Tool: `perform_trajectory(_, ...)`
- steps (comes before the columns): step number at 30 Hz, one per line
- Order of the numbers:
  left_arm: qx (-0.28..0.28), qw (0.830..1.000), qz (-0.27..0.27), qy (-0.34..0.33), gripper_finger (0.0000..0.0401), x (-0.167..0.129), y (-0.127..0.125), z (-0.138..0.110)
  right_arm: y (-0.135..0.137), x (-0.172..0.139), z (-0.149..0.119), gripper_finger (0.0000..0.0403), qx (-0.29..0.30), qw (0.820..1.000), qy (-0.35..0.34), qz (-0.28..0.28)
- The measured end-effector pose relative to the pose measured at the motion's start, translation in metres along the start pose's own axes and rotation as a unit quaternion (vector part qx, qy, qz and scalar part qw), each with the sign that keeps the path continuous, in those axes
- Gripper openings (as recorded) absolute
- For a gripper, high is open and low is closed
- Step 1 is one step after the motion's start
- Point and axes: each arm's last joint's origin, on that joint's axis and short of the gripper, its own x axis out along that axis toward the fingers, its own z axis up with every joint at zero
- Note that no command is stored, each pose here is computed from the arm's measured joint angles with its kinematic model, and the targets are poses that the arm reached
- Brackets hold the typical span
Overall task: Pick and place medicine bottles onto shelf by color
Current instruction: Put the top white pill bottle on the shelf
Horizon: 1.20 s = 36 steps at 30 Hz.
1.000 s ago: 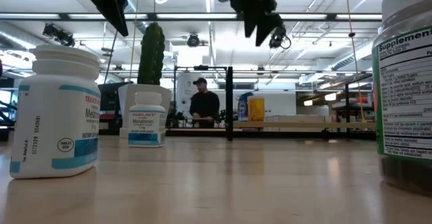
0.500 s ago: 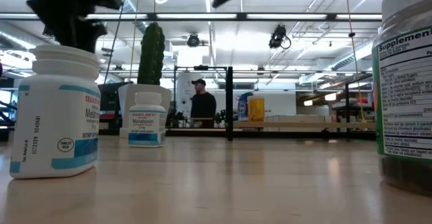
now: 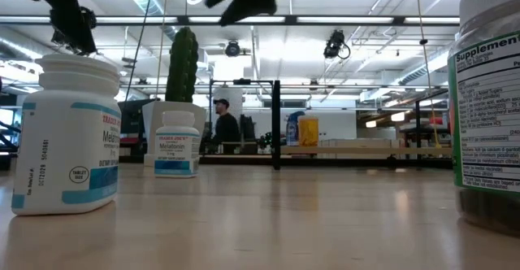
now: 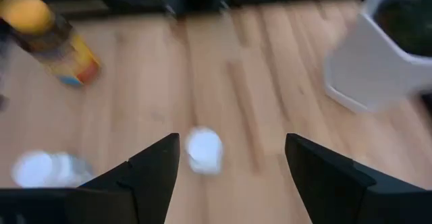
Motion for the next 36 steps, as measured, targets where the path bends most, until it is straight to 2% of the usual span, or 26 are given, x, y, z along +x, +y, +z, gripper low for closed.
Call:
perform_trajectory(4,-0.027,0.999,-0.017,-0.027,0.0297,-0.012,0.003,-0.005,0.006,0.022,-0.012,0.0276,-0.006,0.999,-0.045,0.029)
perform_trajectory(11,-0.037,0.998,-0.024,-0.039,0.0297,-0.017,0.005,-0.008,0.006,0.048,-0.043,0.0276,0.005,0.998,-0.053,0.026)
perform_trajectory(19,-0.052,0.998,-0.025,-0.039,0.0297,-0.017,0.005,-0.008,0.003,0.064,-0.058,0.0277,0.02,0.993,-0.112,0.033)
perform_trajectory(27,-0.068,0.997,-0.025,-0.038,0.0297,-0.017,0.005,-0.008,-0.019,0.073,-0.063,0.0297,0.025,0.993,-0.113,0.012)
perform_trajectory(30,-0.07,0.996,-0.025,-0.038,0.0297,-0.017,0.005,-0.007,-0.026,0.085,-0.067,0.0306,0.029,0.993,-0.111,0.02)
perform_trajectory(36,-0.101,0.994,-0.019,-0.032,0.0297,-0.017,0.006,-0.009,-0.023,0.103,-0.072,0.031,0.028,0.993,-0.101,0.051)
